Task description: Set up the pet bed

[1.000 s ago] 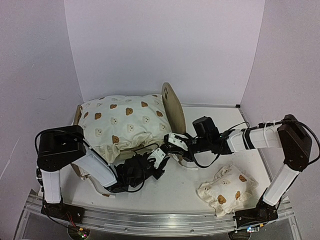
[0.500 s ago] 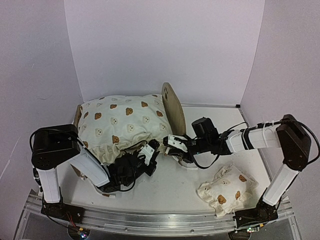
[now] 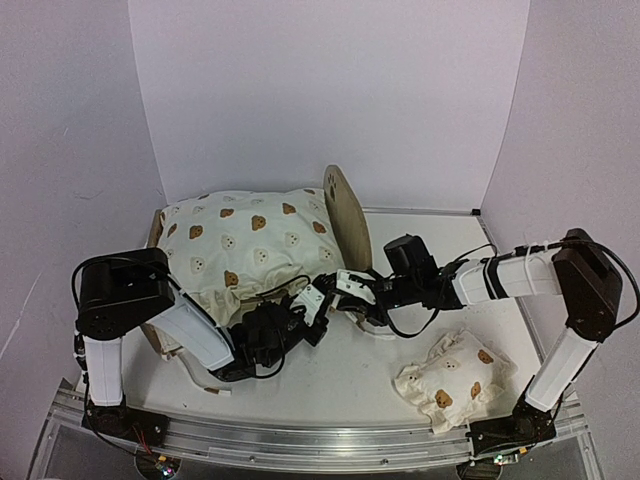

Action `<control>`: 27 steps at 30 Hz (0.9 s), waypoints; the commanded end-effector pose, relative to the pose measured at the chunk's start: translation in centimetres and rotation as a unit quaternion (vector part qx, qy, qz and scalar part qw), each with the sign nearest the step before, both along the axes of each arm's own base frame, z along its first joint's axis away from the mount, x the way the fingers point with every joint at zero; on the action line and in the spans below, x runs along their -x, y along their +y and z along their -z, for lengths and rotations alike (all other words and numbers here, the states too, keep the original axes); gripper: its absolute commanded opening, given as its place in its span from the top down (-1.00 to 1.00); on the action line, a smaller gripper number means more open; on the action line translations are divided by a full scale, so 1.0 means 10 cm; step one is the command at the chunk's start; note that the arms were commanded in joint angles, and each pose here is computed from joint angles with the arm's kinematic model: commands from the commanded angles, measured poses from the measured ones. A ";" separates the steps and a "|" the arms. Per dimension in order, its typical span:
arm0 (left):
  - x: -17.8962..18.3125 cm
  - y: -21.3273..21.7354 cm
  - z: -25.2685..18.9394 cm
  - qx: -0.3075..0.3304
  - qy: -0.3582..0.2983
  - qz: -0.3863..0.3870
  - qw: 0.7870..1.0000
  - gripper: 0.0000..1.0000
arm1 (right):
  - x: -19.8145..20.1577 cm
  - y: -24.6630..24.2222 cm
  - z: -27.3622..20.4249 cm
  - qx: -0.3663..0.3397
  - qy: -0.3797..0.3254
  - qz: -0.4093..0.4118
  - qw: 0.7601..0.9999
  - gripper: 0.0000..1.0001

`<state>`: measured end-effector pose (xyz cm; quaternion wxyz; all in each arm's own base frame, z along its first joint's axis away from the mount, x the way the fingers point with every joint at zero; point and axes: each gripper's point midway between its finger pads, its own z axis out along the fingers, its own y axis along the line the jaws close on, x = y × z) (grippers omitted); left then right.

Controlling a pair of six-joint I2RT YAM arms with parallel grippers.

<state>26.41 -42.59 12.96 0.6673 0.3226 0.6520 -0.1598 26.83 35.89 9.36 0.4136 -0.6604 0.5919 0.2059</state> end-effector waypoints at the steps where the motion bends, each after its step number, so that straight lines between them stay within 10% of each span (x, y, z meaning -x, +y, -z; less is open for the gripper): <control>1: 0.04 -0.04 -0.09 0.018 -0.007 0.021 1.000 0.77 | -0.08 0.10 -0.23 -0.030 -0.018 -0.008 0.999 1.00; 27: 0.23 -0.11 0.03 0.023 0.029 0.141 0.989 0.55 | -0.06 0.11 -0.24 -0.037 -0.011 -0.018 0.999 1.00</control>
